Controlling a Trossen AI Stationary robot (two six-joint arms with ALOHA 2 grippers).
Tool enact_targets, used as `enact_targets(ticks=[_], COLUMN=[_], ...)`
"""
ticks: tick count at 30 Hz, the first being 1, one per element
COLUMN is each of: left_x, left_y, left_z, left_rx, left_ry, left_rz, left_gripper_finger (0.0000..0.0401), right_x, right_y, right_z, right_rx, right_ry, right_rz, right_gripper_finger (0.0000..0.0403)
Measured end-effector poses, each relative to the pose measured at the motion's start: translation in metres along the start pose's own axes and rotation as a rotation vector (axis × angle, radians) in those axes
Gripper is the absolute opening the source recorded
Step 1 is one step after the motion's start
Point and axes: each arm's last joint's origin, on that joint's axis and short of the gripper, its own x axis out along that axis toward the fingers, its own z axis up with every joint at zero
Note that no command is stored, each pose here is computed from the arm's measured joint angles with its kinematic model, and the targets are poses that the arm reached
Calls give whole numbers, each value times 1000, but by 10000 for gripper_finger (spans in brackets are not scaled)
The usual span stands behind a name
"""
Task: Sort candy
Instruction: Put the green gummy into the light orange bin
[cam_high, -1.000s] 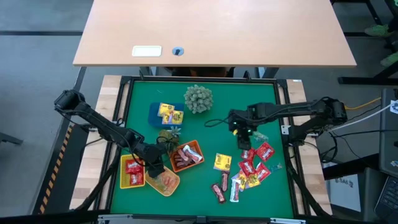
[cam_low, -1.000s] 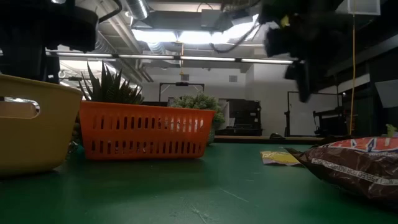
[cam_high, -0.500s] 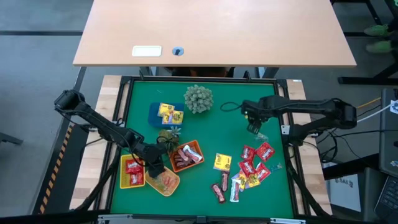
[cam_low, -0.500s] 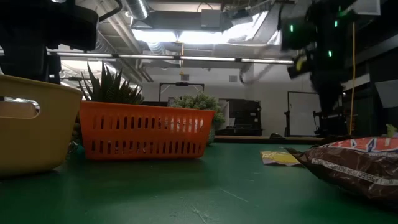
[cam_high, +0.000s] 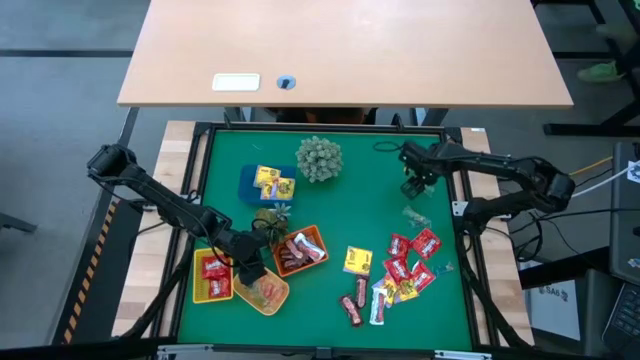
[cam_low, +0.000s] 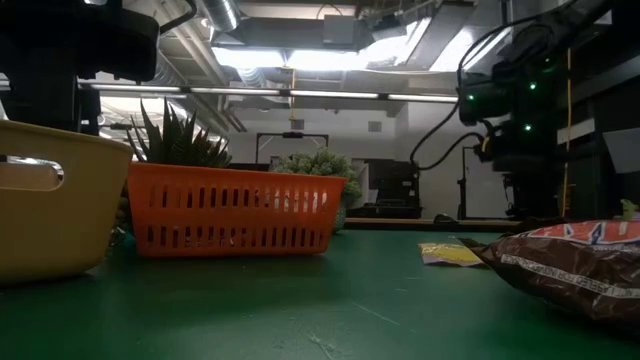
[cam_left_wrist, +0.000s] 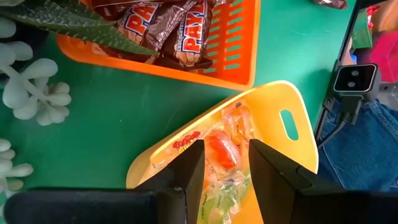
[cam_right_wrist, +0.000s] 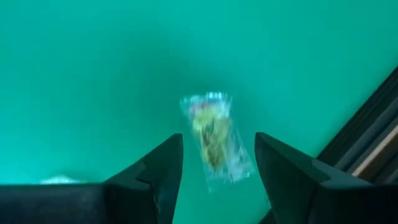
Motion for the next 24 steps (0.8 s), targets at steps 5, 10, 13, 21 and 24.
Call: enact_targets(ticks=[5,10,13,21,24], left_x=[0,0,0,0,0], left_y=[0,0,0,0,0], left_z=[0,0,0,0,0], left_rx=[0,0,0,0,1], left_ry=[0,-1,-1,-1,-7], left_rz=[0,0,0,0,2], left_gripper_finger=[112,112,111,111,111], right_x=[3,17,28,41,42], right_y=[-1,3,6,8,8], right_z=[7,10,11,14,14], right_rx=[-11,-39,-48,-49,-49], right_ry=[-41,39,91,153,154], right_rz=[21,10,-11,-54,-51], right_gripper_finger=[198,198,198,197,187])
